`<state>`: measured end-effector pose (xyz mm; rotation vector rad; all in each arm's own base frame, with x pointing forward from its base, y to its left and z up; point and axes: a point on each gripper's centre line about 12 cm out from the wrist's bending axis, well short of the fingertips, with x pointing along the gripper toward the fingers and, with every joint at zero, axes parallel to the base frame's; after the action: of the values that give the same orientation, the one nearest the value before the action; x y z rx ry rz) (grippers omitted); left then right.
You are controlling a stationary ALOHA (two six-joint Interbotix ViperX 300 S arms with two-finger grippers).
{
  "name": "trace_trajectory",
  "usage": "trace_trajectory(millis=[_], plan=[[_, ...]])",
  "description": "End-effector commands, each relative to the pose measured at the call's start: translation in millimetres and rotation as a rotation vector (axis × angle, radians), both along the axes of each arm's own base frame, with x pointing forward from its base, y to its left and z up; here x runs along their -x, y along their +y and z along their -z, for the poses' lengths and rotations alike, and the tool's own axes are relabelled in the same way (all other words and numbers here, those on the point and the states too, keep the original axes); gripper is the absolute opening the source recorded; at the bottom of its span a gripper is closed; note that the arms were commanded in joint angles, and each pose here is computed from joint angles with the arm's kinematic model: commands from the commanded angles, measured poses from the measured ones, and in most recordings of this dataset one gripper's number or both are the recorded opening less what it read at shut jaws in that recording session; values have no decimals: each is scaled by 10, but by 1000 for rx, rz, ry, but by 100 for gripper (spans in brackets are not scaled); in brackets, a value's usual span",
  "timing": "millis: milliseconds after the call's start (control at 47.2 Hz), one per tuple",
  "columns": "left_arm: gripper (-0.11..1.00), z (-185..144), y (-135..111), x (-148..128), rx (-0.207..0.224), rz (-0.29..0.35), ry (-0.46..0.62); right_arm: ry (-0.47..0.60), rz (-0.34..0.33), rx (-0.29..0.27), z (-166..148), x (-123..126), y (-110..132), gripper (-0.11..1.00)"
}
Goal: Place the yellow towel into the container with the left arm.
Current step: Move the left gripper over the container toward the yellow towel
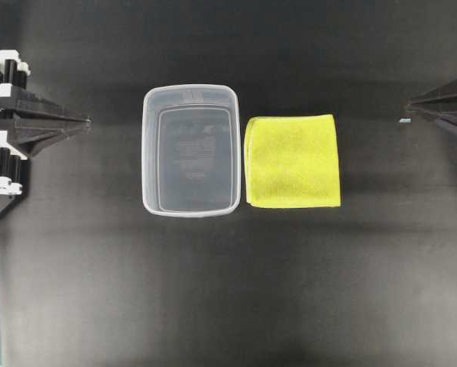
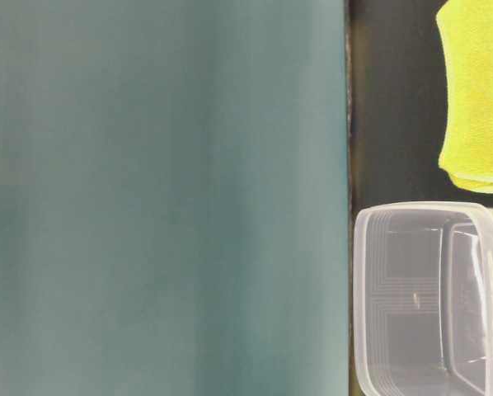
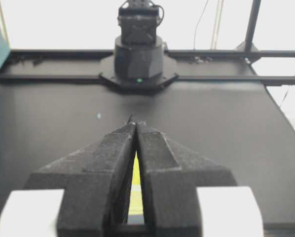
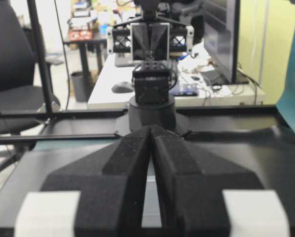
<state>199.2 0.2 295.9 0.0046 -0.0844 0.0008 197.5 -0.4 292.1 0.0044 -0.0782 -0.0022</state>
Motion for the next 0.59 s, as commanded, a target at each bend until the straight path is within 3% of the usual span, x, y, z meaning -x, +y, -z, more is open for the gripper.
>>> trace_trajectory(millis=[0,85,191,573], plan=[[6,-179,16,-116,-7,-4,17,-26,1,-6,-85,-8,-2,1],[0,-261,21,-225,11,-6,71,-18,2,-15,-95,20,-4,0],[0,-335,25,-397,7,-10,163,15,1,-27,-73,54,-3,0],[0,-408,3,-1261,-1,-6,432,43,1,-150,-74,102,-16,1]])
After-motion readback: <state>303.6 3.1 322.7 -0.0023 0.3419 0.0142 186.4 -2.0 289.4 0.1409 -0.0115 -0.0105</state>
